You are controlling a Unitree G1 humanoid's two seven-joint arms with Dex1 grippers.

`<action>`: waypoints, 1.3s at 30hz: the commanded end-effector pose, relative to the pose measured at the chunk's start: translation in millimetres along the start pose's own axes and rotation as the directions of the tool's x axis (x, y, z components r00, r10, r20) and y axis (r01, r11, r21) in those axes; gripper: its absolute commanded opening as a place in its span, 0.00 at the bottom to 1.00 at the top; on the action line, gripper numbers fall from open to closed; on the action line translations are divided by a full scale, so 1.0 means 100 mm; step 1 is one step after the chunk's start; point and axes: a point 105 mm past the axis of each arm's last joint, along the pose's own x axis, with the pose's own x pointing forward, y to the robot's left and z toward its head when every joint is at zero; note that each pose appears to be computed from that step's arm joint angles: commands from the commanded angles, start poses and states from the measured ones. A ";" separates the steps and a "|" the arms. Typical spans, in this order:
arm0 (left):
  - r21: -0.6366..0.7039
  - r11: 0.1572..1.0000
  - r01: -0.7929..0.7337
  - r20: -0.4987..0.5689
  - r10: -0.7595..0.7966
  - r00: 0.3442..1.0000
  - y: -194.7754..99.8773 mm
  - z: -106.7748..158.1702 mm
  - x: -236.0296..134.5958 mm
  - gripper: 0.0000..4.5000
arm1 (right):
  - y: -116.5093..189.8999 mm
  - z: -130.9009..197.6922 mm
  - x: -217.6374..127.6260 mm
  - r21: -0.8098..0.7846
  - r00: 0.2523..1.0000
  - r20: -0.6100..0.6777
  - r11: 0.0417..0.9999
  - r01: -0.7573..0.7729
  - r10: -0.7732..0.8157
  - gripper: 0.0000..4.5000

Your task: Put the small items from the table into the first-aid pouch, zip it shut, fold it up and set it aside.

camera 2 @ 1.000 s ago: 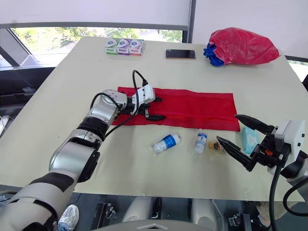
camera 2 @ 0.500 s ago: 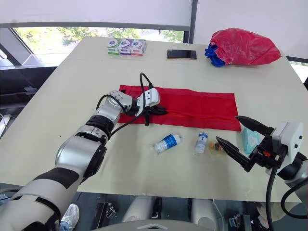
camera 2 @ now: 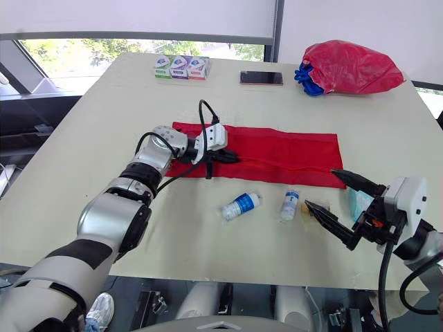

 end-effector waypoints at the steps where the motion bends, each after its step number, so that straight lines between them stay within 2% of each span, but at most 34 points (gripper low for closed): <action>1: 0.058 0.996 -0.066 0.088 0.060 0.994 0.10 0.19 -0.12 0.03 | 0.09 0.06 0.03 -0.033 1.000 0.016 0.999 -0.027 0.027 1.00; 4: 0.062 0.994 -0.087 0.114 0.079 0.990 0.09 0.20 -0.16 0.03 | 0.10 0.06 0.04 -0.027 0.999 0.016 0.999 -0.035 0.035 1.00; 11: 0.053 0.994 -0.095 0.098 0.090 0.991 0.03 0.11 -0.20 0.03 | 0.09 0.05 0.04 -0.033 0.997 0.004 0.997 -0.076 0.076 1.00; 19: 0.091 0.992 -0.091 0.055 0.087 0.995 -0.01 0.05 -0.17 0.03 | 0.06 -0.21 0.29 -0.121 0.946 -0.198 0.951 -0.283 0.257 1.00; 25: 0.099 0.991 -0.085 0.051 0.080 0.996 -0.02 0.05 -0.12 0.03 | 0.06 -0.38 0.81 -0.183 0.842 -0.335 0.847 -0.499 0.423 1.00; 28: 0.103 0.991 -0.084 0.051 0.079 0.996 -0.02 0.05 -0.11 0.03 | 0.10 -0.41 1.00 -0.206 0.799 -0.366 0.796 -0.570 0.477 1.00; 31: 0.103 0.991 -0.090 0.051 0.085 0.995 -0.02 0.05 -0.10 0.03 | 0.09 -0.49 1.26 -0.294 0.755 -0.436 0.716 -0.633 0.489 1.00; 35: 0.095 0.990 -0.100 0.048 0.095 0.994 -0.02 0.03 -0.12 0.03 | 0.06 -0.67 1.34 -0.310 0.661 -0.553 0.611 -0.729 0.507 1.00; 39: 0.093 0.991 -0.099 0.047 0.095 0.994 -0.03 0.01 -0.12 0.03 | 0.04 -0.77 1.40 -0.309 0.602 -0.614 0.547 -0.778 0.510 1.00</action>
